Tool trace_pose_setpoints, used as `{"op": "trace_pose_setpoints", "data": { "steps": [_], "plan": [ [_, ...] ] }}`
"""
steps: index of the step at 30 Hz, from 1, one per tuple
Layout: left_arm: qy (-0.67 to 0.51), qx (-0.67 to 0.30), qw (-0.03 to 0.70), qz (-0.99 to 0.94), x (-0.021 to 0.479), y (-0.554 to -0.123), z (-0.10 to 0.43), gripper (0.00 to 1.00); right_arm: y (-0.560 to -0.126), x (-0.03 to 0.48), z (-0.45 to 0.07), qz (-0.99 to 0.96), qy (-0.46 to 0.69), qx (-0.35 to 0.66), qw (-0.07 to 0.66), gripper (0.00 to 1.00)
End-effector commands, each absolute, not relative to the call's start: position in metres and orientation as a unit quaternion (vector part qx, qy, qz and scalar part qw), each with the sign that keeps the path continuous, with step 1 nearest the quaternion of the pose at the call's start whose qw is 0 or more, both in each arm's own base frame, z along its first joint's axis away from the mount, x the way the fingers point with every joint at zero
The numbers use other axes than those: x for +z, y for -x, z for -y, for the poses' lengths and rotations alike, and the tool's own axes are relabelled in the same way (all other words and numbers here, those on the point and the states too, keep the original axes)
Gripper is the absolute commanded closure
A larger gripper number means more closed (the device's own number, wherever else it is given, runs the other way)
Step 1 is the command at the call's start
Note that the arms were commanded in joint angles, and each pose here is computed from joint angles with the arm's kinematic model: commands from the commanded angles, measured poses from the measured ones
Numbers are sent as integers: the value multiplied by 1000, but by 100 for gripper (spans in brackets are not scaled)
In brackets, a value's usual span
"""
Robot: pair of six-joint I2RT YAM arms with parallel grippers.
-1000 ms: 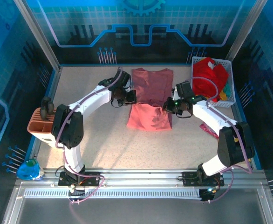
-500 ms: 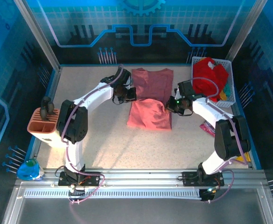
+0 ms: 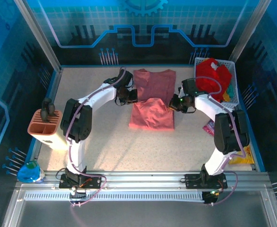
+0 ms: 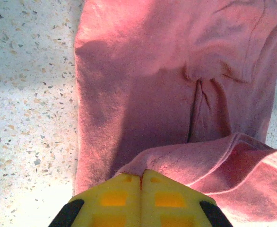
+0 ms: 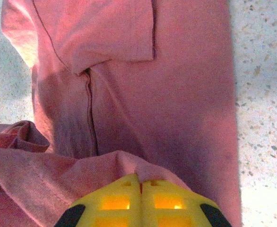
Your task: Fold and stack the t-shirts
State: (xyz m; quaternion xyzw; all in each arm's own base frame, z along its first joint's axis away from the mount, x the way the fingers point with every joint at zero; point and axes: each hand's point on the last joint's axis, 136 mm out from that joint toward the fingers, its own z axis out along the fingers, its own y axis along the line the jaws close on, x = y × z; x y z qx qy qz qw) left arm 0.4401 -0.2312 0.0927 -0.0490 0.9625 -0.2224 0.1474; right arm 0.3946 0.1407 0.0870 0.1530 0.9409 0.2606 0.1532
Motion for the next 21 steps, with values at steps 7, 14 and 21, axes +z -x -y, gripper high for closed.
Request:
{"op": "trace_pose_setpoints", "data": {
  "steps": [7, 14, 21],
  "plan": [
    [61, -224, 165, -959, 85, -465, 227, 94, -414, 77, -135, -939, -159, 267, 149, 99],
    [72, -215, 168, -959, 74, -481, 216, 60, -429, 56, -126, -935, -176, 274, 139, 35],
    [68, -213, 184, -957, 102, -465, 202, 54, -417, 81, -120, -932, -157, 279, 170, 21]
  ]
}}
